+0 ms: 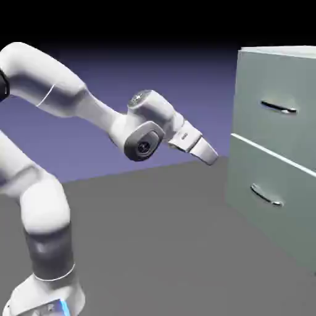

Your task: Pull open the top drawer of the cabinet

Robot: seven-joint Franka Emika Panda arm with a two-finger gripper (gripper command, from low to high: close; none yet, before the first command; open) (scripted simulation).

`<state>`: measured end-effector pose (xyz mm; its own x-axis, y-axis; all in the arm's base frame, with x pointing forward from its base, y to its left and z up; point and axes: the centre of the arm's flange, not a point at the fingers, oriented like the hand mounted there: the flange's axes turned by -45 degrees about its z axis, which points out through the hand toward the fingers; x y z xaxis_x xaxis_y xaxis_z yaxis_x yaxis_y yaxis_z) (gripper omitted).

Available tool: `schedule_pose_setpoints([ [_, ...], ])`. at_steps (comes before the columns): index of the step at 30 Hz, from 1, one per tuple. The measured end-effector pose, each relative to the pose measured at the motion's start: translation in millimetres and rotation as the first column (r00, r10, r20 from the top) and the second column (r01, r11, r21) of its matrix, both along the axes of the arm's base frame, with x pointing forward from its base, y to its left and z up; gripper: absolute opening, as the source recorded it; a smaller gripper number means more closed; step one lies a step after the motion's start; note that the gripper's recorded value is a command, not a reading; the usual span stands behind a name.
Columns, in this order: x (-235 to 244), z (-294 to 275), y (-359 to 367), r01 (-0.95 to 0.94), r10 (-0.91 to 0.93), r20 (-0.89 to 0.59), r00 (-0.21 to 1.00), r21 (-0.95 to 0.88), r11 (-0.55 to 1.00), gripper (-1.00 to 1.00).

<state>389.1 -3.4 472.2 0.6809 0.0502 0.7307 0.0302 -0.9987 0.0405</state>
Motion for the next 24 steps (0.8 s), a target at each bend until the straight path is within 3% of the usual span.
schedule_pose_setpoints([
  [12, -31, 127, -47, 0.076, -0.048, 0.237, 0.970, -0.111, 0.991, 0.00],
  [24, -66, 214, -22, 0.094, 0.062, 0.434, 0.899, -0.329, 0.940, 0.00],
])
